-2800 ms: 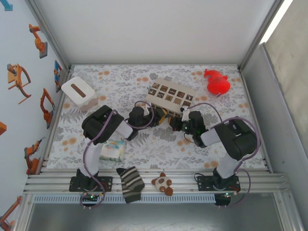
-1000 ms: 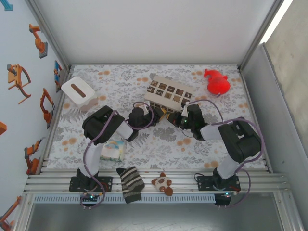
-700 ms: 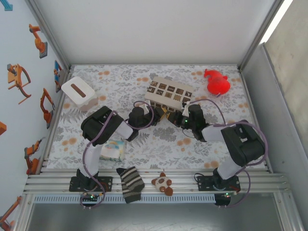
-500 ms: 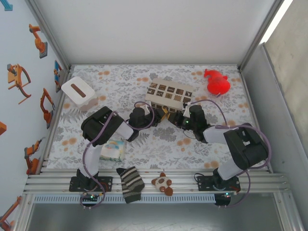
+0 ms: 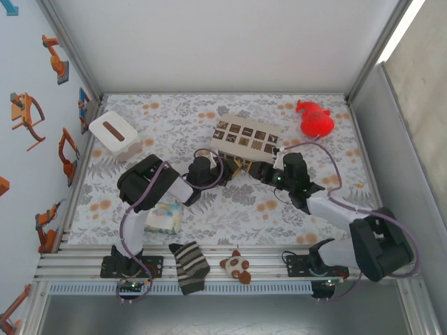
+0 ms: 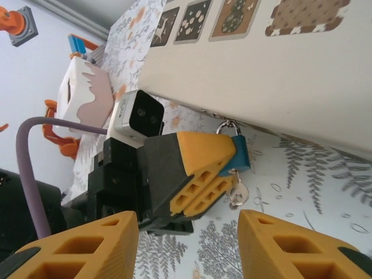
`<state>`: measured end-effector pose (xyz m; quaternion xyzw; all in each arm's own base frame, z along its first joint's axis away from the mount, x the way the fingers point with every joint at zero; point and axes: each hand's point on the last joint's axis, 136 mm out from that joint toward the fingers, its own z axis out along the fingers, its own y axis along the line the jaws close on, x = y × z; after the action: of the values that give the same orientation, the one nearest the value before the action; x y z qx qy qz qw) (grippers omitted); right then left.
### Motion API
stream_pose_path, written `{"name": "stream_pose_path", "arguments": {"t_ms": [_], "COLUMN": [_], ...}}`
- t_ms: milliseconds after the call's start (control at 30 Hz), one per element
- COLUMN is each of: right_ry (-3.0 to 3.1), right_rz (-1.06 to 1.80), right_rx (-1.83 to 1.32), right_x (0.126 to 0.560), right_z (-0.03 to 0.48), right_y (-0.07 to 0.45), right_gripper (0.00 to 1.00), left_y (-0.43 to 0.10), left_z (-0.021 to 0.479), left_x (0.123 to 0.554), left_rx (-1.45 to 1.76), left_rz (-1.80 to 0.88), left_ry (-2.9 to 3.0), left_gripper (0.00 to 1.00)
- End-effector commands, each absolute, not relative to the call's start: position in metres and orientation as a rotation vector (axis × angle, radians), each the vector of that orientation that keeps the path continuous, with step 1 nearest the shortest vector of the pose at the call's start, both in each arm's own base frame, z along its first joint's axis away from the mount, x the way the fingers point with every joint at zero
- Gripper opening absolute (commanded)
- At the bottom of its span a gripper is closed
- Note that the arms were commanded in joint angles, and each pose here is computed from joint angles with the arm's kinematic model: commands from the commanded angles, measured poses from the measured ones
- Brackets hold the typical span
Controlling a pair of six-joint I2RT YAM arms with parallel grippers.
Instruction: Unlock a padlock with a key
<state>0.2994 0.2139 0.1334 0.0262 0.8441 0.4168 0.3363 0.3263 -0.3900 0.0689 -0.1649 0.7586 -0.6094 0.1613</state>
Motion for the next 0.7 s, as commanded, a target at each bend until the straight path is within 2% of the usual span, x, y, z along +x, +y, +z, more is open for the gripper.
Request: {"name": "stream_pose_path", "arguments": {"t_ms": [0,200,367,567,667], "right_ry": [2.189,1.898,1.673,1.455,1.364], "right_rz": [0.79,0.393,0.055,-0.293,-0.369], "right_rx": [-0.187,-0.782,-1.153,-1.39,-1.446], "right_x": [0.286,0.245,0.229,0.235,0.24], "right_z": [0.137,0.158,0.15,0.129,0.122], "right_y": [0.19,0.196,0.213,0.228,0.233], "right_gripper": [0.47,0.47,0.46,0.47,0.52], "left_y": [-0.39,-0.39,-0.387,-0.385,-0.384], "left_z": [0.087,0.087,0.087,0.09,0.093], "left_x": [0.326,0.319,0.314,0.307,0.305], "left_rx": [-0.472,-0.485,-0.506,-0.531,-0.546], "left_rz": [-1.761,-1.796,-1.808,-1.826,-1.833], "left_ry": [2.136,2.16,2.179,2.204,2.212], "left_gripper": [0.03,0.03,0.02,0.01,0.0]}}
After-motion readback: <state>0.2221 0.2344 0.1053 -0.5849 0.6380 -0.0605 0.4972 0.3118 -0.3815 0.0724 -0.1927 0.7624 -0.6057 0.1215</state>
